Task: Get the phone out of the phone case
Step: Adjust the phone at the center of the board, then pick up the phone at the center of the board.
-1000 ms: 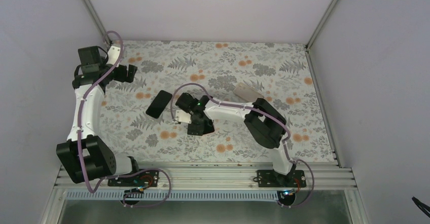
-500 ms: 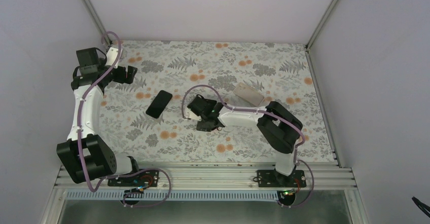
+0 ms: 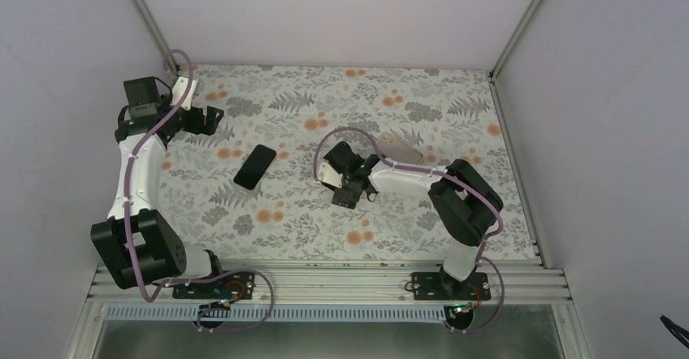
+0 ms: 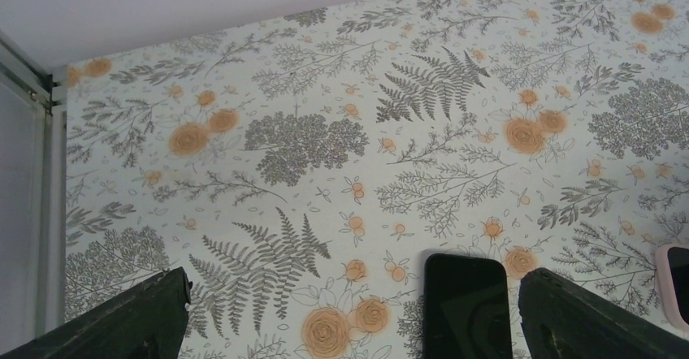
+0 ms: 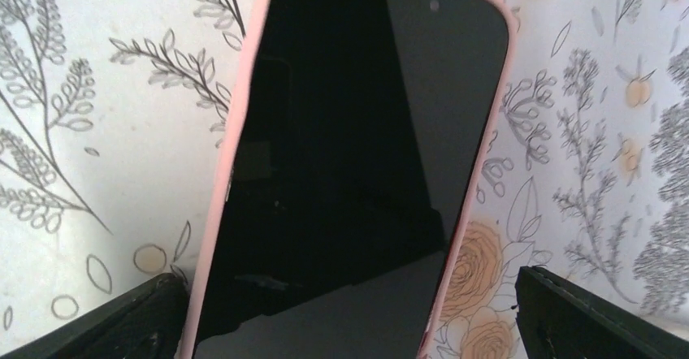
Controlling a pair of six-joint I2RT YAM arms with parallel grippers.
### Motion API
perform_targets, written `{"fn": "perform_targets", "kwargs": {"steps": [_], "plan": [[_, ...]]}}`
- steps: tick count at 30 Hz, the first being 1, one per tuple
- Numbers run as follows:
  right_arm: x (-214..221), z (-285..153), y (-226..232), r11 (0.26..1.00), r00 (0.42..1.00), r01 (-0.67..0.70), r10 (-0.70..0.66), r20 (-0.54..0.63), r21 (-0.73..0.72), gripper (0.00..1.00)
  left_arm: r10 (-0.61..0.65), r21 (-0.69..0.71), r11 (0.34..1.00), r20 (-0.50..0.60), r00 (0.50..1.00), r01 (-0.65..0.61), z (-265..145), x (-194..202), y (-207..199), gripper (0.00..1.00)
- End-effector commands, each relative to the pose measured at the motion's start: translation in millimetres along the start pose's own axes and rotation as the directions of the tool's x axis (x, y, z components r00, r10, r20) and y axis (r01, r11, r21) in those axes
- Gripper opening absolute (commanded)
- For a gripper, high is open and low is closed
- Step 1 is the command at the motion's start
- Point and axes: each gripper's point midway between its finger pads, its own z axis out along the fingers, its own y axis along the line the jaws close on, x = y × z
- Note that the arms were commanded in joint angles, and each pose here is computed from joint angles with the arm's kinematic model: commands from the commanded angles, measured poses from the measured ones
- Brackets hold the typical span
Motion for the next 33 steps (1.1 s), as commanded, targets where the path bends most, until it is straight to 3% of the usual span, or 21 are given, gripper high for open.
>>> {"fn": "perform_targets", "kwargs": {"steps": [1,11,26,33], "plan": [[33.4,4.7,24.4,0.985,0.997,-0.011,-0.002,-0.074,-0.172,1.0,-0.009,0.022,1.0,0.004,1.0,0.009,-2.0,0.7,-3.6,1.0],[61.5,17.0,3.6,0.962,0.985,-0.087,0.044,-0.169,-0.258,1.0,-0.015,-0.004,1.0,-0.007,1.0,0.015,-1.9,3.9,0.4,1.0],[80.0,36.7,38.9,0.882,0.965,-0.135,0.013,-0.263,-0.451,0.97,0.024,0.019,1.0,-0.052,0.998,-0.023,7.6,5.1,-7.0,1.0],[70.9,34.0,29.0,0.897,0.969,-0.153,0.054,-0.241,-0.415,0.8,0.054,0.079,0.996,-0.085,0.995,-0.048,19.5,-3.0,-29.7,1.0]]}}
